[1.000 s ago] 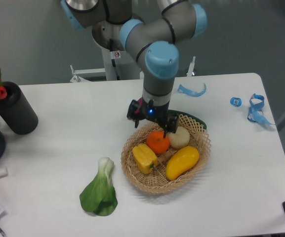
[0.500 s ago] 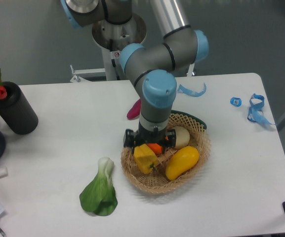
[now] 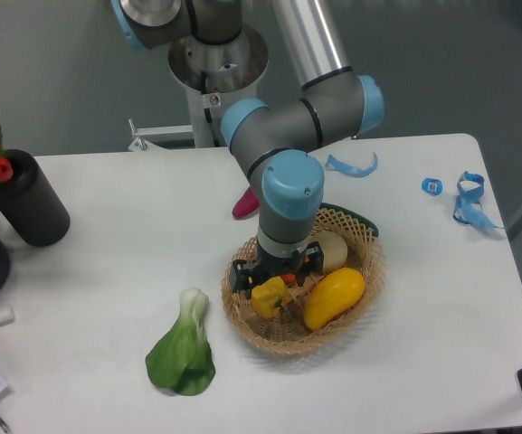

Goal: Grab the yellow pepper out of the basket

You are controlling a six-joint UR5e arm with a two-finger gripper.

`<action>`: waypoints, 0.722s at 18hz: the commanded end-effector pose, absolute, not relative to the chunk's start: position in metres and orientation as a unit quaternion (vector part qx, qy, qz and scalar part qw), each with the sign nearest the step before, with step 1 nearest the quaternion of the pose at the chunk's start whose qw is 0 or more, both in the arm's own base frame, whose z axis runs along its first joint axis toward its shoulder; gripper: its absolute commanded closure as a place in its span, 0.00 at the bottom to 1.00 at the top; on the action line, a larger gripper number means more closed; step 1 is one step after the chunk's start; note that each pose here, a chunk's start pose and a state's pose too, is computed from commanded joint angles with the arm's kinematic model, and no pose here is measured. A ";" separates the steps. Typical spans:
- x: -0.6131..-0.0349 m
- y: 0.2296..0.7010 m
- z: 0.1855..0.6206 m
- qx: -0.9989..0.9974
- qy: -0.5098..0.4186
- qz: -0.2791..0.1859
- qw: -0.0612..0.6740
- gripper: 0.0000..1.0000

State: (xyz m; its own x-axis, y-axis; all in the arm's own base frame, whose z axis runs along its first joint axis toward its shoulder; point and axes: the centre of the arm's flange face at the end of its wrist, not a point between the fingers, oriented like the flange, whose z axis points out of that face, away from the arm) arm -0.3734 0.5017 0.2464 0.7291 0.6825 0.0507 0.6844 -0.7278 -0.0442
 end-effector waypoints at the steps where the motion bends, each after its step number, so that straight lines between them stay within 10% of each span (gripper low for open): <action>1: -0.373 0.502 0.244 -0.928 -0.371 -0.015 0.026 0.00; 13: -0.366 0.508 0.221 -0.922 -0.387 -0.015 0.010 0.00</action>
